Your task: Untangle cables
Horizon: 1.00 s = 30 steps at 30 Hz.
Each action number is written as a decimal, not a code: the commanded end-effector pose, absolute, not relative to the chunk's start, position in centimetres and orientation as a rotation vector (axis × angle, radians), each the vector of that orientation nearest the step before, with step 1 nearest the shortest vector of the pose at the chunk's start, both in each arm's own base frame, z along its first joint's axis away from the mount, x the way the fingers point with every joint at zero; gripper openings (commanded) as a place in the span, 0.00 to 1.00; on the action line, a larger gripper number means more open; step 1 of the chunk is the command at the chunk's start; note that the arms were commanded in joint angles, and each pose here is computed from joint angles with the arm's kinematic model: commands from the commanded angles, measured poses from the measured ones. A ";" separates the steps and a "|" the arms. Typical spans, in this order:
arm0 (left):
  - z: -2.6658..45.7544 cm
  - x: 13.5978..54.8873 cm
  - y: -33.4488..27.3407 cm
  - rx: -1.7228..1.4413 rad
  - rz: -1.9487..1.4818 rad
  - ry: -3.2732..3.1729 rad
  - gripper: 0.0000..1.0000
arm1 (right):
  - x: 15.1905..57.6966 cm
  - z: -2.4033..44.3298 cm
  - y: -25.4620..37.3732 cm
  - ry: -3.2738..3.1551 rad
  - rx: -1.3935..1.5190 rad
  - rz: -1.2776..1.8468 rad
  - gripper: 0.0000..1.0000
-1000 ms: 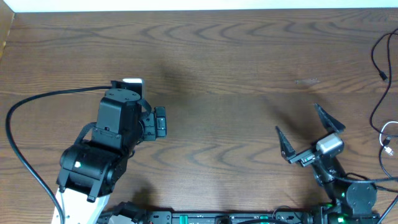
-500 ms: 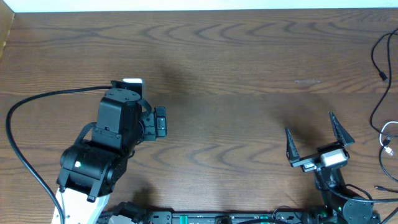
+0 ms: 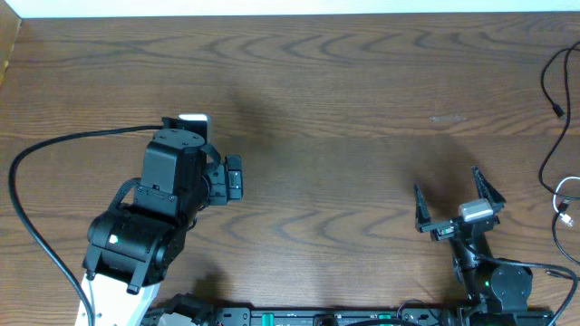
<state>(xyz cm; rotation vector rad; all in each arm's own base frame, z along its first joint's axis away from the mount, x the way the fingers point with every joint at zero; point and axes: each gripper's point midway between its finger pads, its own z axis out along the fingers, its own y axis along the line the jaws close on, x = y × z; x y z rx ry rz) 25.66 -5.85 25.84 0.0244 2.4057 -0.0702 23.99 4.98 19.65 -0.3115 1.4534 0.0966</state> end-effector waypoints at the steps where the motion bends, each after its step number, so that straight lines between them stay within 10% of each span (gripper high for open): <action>1: 26.4 25.8 -5.7 0.029 -0.061 2.391 0.96 | 24.2 18.5 4.5 1.502 -0.293 0.073 0.99; 30: 26.4 25.8 -5.7 0.029 -0.061 2.391 0.96 | 24.4 15.9 3.2 1.620 -0.240 0.023 0.99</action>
